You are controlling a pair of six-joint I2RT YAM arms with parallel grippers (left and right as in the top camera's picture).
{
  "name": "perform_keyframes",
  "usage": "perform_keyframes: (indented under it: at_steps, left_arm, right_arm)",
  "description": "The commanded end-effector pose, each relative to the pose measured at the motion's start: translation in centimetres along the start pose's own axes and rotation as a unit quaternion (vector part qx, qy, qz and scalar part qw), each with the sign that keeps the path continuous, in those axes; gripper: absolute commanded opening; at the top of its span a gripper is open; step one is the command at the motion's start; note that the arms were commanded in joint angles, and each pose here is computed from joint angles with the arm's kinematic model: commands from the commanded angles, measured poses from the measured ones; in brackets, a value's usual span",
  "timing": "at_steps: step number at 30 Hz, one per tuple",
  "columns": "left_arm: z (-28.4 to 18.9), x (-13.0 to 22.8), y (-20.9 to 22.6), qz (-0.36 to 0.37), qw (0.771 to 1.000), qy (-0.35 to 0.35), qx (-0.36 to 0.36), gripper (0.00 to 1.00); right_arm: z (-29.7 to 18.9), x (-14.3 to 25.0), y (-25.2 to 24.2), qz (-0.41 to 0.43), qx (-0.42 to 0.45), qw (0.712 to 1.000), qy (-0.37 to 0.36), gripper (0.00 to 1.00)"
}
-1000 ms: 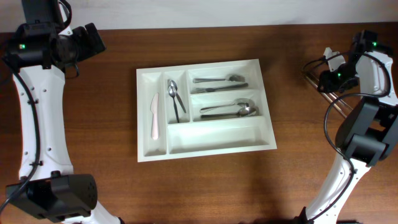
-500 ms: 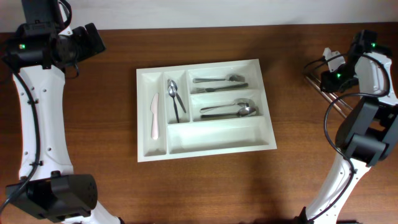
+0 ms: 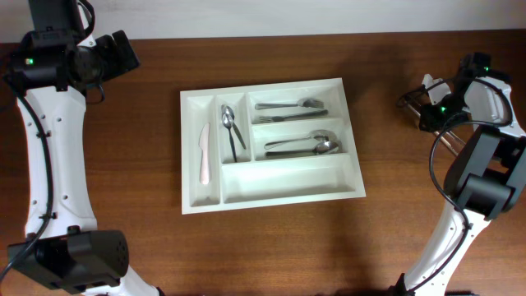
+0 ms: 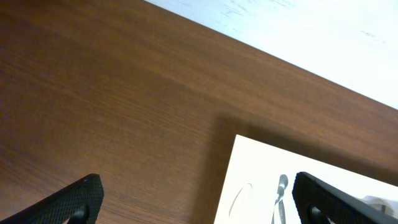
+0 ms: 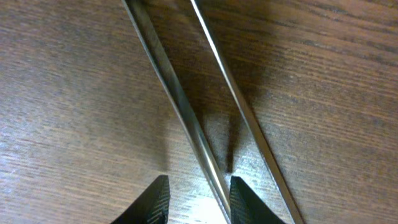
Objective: Pack container
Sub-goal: 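Lift the tongs with the right gripper toward the tray, then lower the tongs into the bottom compartment and open the right gripper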
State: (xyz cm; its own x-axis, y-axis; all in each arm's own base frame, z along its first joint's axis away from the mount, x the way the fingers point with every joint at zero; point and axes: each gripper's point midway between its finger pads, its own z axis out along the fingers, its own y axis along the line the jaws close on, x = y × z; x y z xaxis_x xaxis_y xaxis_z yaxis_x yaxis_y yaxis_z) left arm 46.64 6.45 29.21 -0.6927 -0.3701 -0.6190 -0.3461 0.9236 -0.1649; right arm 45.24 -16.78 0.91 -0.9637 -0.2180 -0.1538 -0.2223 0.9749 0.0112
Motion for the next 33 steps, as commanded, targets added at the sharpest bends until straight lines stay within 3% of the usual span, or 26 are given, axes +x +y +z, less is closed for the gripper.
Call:
perform_keyframes:
  at_steps: [1,4,8,12,18,24,27,33]
  left_arm:
    - [0.0,-0.2,0.2,0.005,1.0,-0.003,-0.004,0.99]
    - [0.0,-0.2,0.2,0.005,1.0,-0.003,-0.004,0.99]
    - [0.0,-0.2,0.2,0.005,1.0,-0.003,-0.004,0.99]
    - [0.0,-0.2,0.2,0.005,1.0,-0.003,-0.004,0.99]
    - [0.0,-0.2,0.2,0.005,1.0,-0.003,-0.004,0.99]
    - [0.0,-0.2,0.2,0.005,1.0,-0.003,-0.004,0.99]
    - [0.0,-0.2,0.2,0.005,1.0,-0.003,-0.004,0.99]
    - [0.0,-0.2,0.2,0.005,1.0,-0.003,-0.004,0.99]
  right_arm:
    - [1.5,1.0,0.2,-0.001,-0.008,1.0,0.013,0.29]
    - [2.1,1.2,0.4,0.001,-0.009,1.0,0.013,0.24]
    - [1.8,0.8,0.1,0.021,-0.005,1.0,0.008,0.04]
    - [-0.4,-0.7,-0.3,0.032,0.004,0.999,-0.006,0.04]
    - [-7.6,-5.4,0.8,0.007,0.014,0.998,-0.066,0.04]
    - [-14.2,-9.3,8.4,-0.067,-0.041,0.99,-0.117,0.04]
    - [-14.7,-8.7,13.1,-0.157,-0.061,0.982,-0.084,0.04]
    - [-14.2,-7.9,23.8,-0.26,-0.124,0.957,-0.039,0.04]
